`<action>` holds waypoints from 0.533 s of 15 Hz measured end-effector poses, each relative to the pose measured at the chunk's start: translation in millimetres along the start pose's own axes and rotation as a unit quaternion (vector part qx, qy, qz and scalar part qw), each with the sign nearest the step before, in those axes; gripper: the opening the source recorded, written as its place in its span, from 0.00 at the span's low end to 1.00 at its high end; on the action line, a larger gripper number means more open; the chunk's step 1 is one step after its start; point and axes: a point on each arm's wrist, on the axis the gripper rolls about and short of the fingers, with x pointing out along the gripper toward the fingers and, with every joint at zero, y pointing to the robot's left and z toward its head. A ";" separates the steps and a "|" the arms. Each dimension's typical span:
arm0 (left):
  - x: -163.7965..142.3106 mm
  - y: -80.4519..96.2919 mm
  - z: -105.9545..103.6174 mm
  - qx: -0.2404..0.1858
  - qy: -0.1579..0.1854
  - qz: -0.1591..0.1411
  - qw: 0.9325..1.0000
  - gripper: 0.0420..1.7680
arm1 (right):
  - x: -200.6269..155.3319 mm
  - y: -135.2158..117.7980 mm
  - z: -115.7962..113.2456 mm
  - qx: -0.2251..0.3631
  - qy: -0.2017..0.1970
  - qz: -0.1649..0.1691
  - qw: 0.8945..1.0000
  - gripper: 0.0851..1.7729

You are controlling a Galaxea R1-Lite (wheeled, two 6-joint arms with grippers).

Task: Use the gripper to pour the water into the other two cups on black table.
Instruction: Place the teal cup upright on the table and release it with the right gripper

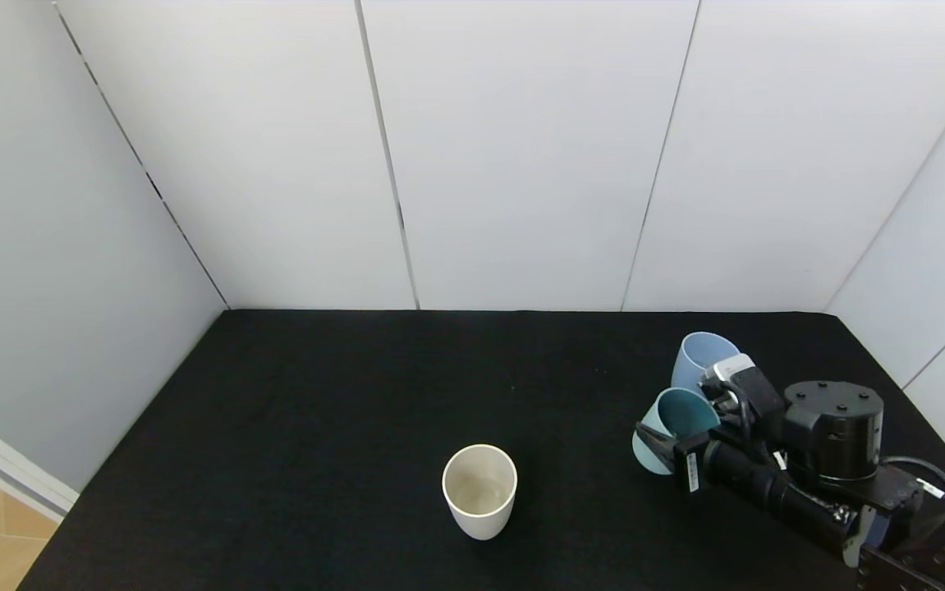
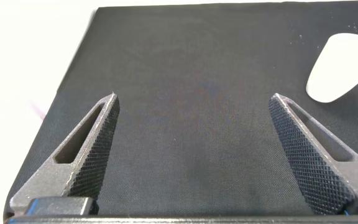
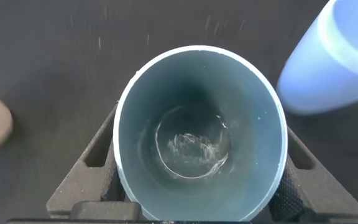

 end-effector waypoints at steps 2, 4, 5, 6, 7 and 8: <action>0.0 0.0 0.0 0.000 0.000 0.000 1.000 0.97 | 2.8 0.8 -8.2 0.000 0.016 0.001 1.000 0.68; 0.0 0.0 0.0 0.000 0.000 0.000 1.000 0.97 | 5.3 1.6 -14.1 -0.001 0.028 0.002 1.000 0.68; 0.0 0.0 0.0 0.000 0.000 0.000 1.000 0.97 | 6.2 2.2 -16.5 -0.002 0.032 0.004 0.999 0.68; 0.0 0.0 0.0 0.000 0.000 0.000 1.000 0.97 | 6.9 2.4 -18.0 -0.002 0.035 0.004 0.999 0.68; 0.0 0.0 0.0 0.000 0.000 0.000 1.000 0.97 | 7.1 2.9 -19.4 -0.003 0.038 0.005 0.999 0.68; 0.0 0.0 0.0 0.000 0.000 0.000 1.000 0.97 | 7.4 3.1 -20.2 -0.003 0.039 0.005 0.999 0.68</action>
